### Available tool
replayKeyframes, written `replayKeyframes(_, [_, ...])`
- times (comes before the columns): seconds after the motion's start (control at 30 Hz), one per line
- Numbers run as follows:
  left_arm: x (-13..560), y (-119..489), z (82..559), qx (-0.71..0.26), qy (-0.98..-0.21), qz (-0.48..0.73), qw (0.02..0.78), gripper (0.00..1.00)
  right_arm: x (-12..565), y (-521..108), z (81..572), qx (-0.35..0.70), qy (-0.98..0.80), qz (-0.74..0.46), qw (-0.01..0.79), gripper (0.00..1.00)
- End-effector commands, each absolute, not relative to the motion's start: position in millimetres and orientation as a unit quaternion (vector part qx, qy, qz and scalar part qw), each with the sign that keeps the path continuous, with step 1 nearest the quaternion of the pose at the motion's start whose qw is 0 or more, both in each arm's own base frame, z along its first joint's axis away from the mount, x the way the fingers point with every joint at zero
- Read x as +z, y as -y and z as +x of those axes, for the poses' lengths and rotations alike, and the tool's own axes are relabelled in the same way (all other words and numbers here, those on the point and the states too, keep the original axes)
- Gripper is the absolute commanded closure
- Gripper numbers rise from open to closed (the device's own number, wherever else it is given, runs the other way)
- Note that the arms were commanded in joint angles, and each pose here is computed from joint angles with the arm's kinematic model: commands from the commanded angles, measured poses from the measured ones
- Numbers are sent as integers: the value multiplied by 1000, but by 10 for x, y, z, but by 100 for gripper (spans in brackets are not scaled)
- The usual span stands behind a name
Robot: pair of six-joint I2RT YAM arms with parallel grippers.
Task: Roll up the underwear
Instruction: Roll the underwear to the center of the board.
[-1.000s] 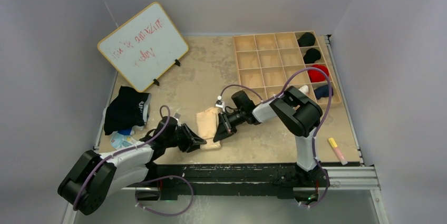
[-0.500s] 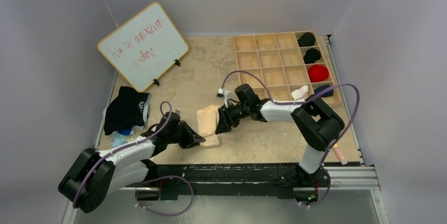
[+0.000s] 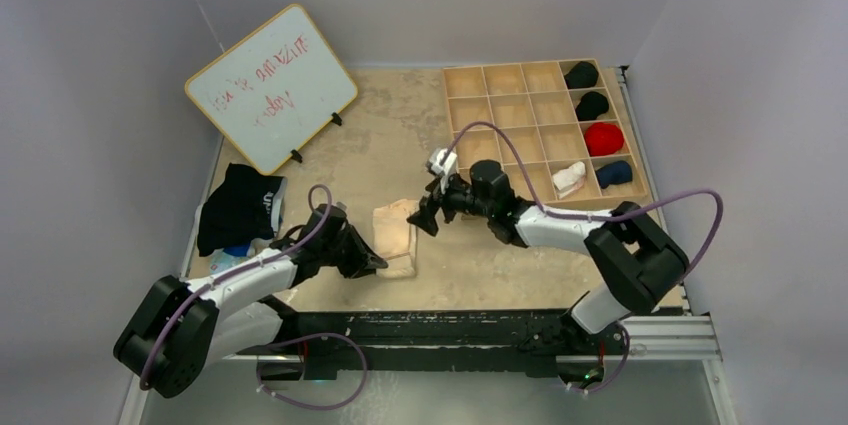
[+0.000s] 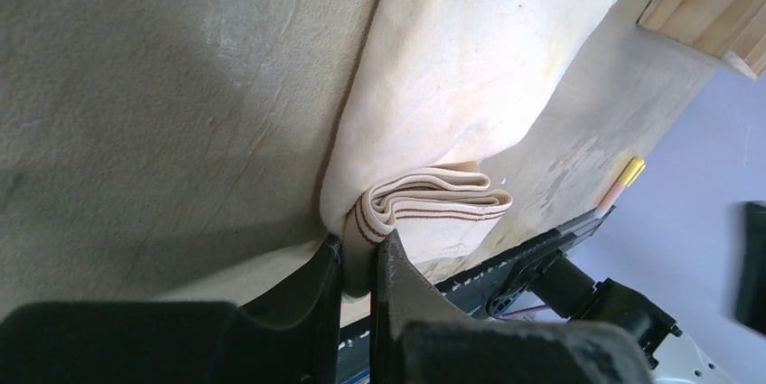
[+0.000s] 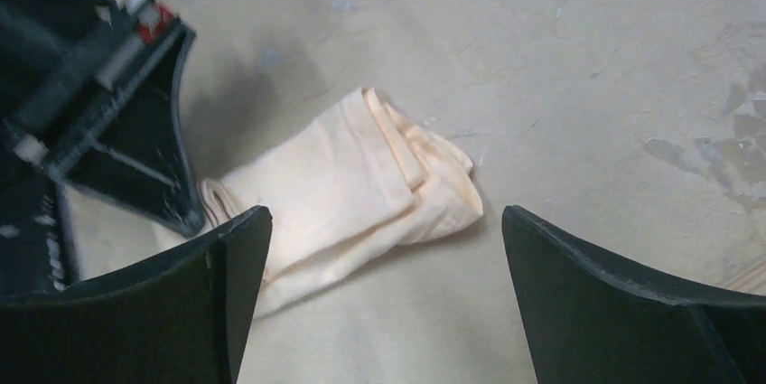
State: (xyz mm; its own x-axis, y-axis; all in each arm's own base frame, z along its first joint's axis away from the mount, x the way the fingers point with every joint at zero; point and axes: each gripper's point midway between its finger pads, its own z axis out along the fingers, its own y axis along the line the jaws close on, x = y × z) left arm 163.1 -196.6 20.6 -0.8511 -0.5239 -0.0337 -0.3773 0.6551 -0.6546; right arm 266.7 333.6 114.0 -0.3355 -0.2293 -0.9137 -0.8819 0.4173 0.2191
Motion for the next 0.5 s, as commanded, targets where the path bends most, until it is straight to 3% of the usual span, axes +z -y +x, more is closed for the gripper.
replayKeyframes(0.0, [169,1864,1639,-291,-919,-243,111,100,1297,-3486,2423,323,-559,-508,571,4])
replayKeyframes(0.17, [158,1863,1648,-287,-919,-247,108,100,1006,-3637,1924,206,-420,-643,606,24])
replayKeyframes(0.4, [164,1860,1655,-283,-922,-241,107,100,653,-3769,1469,165,-351,-715,581,23])
replayKeyframes(0.47, [165,1853,1652,-280,-924,-239,106,100,551,-3760,1459,154,-352,-724,573,27])
